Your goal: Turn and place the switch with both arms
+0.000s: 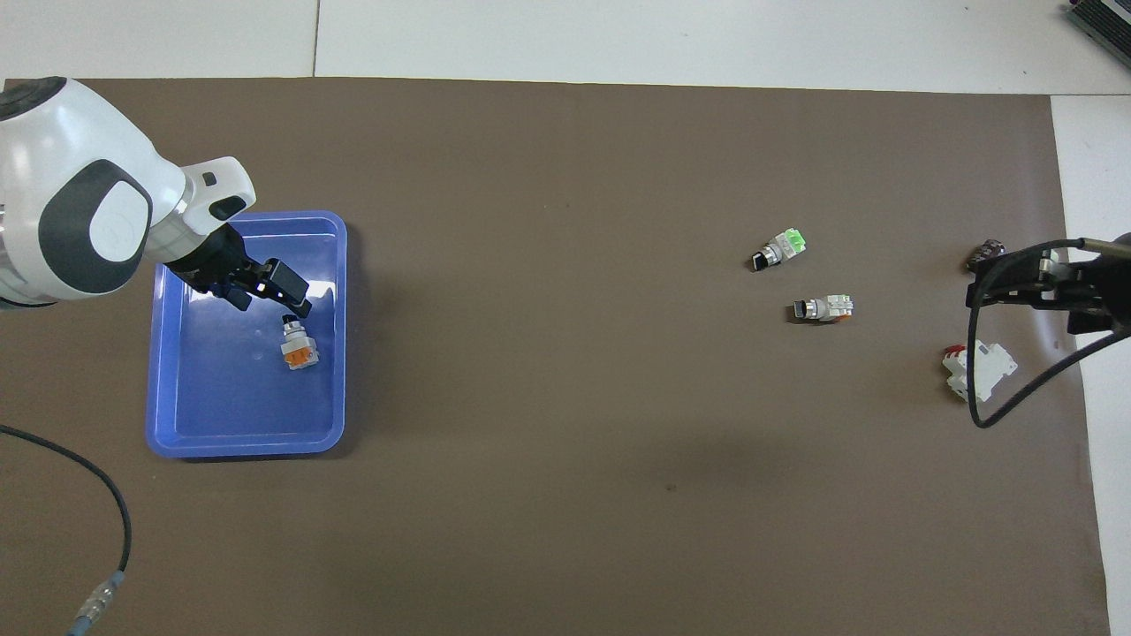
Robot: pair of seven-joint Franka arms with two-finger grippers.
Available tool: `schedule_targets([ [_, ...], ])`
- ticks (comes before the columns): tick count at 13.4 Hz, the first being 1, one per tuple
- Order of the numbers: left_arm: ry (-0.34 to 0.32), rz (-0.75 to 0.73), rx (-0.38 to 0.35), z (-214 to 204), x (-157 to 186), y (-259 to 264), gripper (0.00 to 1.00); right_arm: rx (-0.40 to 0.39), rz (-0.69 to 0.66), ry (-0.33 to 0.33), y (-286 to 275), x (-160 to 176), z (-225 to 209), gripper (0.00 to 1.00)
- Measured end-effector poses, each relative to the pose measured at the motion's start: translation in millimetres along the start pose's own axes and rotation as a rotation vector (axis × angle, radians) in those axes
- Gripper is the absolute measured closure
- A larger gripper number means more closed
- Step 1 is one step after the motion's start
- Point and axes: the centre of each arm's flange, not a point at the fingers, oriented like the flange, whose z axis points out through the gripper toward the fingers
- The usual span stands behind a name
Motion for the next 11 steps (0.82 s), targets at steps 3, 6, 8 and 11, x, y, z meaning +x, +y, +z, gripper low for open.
schedule_targets([
  [3, 0.079, 0.025, 0.044, -47, -14, 18, 0.00, 0.000, -0.087, 0.005, -1, -2, -3, 0.00],
  [6, 0.138, 0.063, 0.125, -85, -30, 39, 0.00, -0.004, -0.166, 0.007, 4, 0, -3, 0.00],
  [8, 0.195, 0.056, 0.161, -119, -46, 41, 0.00, -0.005, -0.172, 0.007, 4, 0, -3, 0.00],
  [11, 0.255, 0.021, 0.185, -174, -87, 33, 0.00, -0.006, -0.187, 0.007, -3, -2, -3, 0.00],
])
